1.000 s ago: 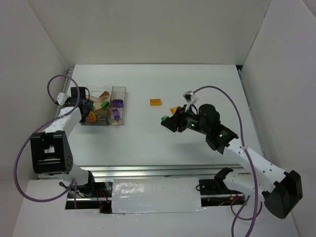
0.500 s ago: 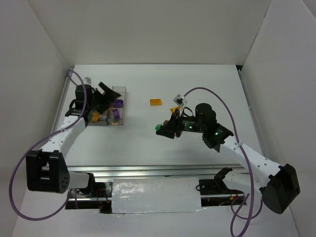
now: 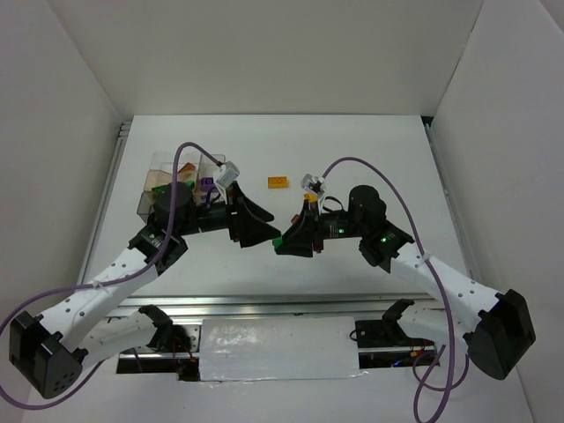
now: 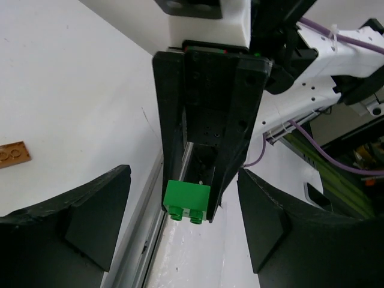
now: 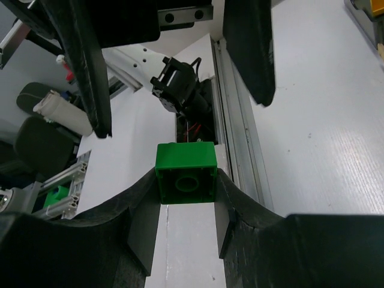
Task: Sort the legos into containers by color
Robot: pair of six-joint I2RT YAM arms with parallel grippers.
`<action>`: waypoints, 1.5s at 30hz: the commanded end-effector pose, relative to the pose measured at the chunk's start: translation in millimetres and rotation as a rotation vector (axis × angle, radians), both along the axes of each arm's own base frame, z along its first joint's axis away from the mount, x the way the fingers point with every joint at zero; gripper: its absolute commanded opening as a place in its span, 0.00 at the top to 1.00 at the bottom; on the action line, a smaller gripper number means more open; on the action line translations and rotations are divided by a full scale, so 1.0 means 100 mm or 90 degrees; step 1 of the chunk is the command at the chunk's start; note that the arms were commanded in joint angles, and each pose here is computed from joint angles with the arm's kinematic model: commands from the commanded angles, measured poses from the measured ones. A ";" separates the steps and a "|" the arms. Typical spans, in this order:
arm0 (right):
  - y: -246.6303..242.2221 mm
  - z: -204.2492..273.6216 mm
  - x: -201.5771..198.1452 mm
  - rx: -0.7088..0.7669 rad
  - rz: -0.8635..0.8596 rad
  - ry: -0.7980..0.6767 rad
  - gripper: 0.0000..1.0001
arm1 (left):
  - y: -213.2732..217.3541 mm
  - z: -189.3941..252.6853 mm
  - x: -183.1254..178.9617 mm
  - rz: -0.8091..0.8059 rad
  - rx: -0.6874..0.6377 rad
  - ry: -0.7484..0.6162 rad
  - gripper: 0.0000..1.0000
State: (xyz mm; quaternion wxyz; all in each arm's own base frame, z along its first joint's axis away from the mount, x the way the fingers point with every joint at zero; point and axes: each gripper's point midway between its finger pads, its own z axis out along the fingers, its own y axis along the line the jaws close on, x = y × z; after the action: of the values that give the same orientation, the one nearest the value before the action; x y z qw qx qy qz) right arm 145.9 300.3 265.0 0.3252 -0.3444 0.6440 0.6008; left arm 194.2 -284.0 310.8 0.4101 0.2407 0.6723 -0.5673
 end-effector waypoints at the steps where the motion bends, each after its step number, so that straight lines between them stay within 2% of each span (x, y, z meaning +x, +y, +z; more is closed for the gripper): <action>1: 0.02 0.25 -0.05 0.036 0.017 -0.035 0.94 | -0.06 0.05 -0.13 -0.045 -0.006 -0.068 0.17; 5: -0.01 0.29 -0.10 0.042 0.019 -0.045 0.94 | -0.11 0.05 -0.25 -0.082 -0.008 -0.071 0.23; 13: -0.05 0.32 -0.15 0.048 0.021 -0.061 0.93 | -0.13 0.06 -0.25 -0.087 -0.007 -0.069 0.35; 15: -0.06 0.33 -0.16 0.049 0.024 -0.064 0.93 | -0.13 0.05 -0.25 -0.086 -0.004 -0.067 0.43; 18: -0.05 0.33 -0.14 0.048 0.020 -0.064 0.92 | -0.14 0.07 -0.26 -0.088 -0.007 -0.069 0.50; 21: -0.05 0.34 -0.13 0.049 0.017 -0.064 0.92 | -0.15 0.06 -0.28 -0.097 -0.006 -0.070 0.43; 24: -0.04 0.35 -0.12 0.050 0.013 -0.067 0.92 | -0.15 0.07 -0.30 -0.103 -0.007 -0.072 0.42; 31: -0.03 0.38 -0.10 0.053 0.014 -0.068 0.92 | -0.16 0.06 -0.31 -0.107 -0.005 -0.072 0.46; 33: -0.02 0.37 -0.09 0.053 0.013 -0.063 0.92 | -0.16 0.08 -0.34 -0.116 -0.010 -0.076 0.55; 34: -0.01 0.37 -0.08 0.052 0.014 -0.063 0.90 | -0.16 0.09 -0.33 -0.115 -0.014 -0.079 0.58; 38: 0.01 0.36 -0.07 0.055 0.014 -0.057 0.82 | -0.16 0.16 -0.40 -0.134 -0.033 -0.092 0.95; 39: 0.01 0.36 -0.07 0.055 0.016 -0.056 0.80 | -0.16 0.16 -0.40 -0.135 -0.034 -0.093 1.00; 41: 0.01 0.35 -0.06 0.055 0.014 -0.055 0.73 | -0.14 0.19 -0.41 -0.129 -0.037 -0.100 1.00; 45: 0.00 0.33 -0.04 0.053 0.002 -0.056 0.32 | -0.11 0.24 -0.38 -0.103 -0.039 -0.108 1.00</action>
State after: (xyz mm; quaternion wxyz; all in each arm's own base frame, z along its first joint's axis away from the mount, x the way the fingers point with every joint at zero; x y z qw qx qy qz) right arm 139.2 297.4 280.6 0.3369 -0.3472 0.6271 0.6105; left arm 161.9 -297.6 305.8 0.3808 0.3111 0.6401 -0.5903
